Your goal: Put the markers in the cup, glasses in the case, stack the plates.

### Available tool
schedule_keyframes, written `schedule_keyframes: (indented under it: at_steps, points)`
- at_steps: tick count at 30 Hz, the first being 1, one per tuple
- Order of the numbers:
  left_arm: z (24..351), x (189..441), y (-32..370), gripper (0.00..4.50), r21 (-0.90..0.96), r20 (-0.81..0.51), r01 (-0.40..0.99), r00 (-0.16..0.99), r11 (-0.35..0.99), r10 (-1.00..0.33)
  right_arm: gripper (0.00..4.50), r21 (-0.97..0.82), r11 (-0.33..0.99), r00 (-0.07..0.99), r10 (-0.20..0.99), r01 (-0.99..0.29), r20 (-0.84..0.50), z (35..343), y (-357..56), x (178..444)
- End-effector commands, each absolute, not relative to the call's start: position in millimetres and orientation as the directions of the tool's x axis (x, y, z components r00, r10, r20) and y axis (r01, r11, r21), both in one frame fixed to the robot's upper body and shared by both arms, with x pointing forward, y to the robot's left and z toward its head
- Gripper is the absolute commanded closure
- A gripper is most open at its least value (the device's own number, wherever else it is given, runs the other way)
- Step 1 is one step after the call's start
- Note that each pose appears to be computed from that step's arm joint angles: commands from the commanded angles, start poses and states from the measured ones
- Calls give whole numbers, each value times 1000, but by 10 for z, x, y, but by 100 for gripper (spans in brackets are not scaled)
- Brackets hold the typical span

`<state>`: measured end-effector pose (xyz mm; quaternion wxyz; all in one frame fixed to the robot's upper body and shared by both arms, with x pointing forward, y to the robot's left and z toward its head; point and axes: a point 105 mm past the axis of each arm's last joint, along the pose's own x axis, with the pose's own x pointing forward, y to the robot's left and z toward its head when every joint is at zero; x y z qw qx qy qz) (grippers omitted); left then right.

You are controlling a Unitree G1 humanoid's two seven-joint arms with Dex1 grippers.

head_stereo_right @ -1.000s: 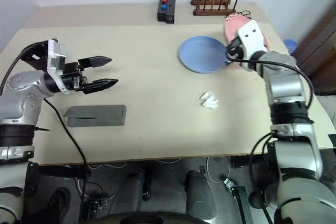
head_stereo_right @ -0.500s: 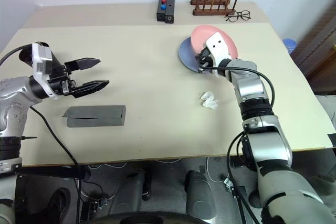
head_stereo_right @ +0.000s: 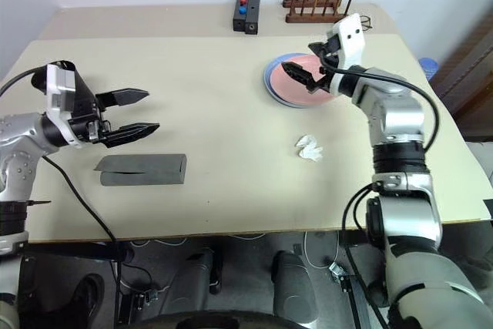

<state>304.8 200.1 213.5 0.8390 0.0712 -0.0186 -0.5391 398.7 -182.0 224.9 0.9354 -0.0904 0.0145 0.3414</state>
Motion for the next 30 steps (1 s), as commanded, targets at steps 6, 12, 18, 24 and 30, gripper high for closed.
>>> schedule_keyframes:
  at_steps: [6, 12, 18, 24, 30]
  points:
    - [2154, 2905, 1922, 0, 133, -72, 947, 305, 294, -950, 6, -70, 622, 606, 724, -780, -330, 1828, -1824, 3301]
    - [2151, 2938, 1925, 0, 135, -97, 951, 293, 279, -951, 6, -47, 724, 673, 613, -688, -413, 1397, -2003, 3440]
    - [2164, 2979, 1967, 0, 154, -107, 945, 306, 289, -946, 89, -114, 744, 703, 554, -658, -445, 1238, -2022, 3598]
    - [2135, 2969, 1988, 0, 169, -107, 937, 325, 305, -940, 395, -138, 714, 682, 568, -687, -460, 1242, -2044, 3587]
    - [2155, 2978, 2021, 0, 174, -89, 929, 346, 327, -934, 445, -92, 693, 680, 657, -715, -326, 1652, -1920, 3620]
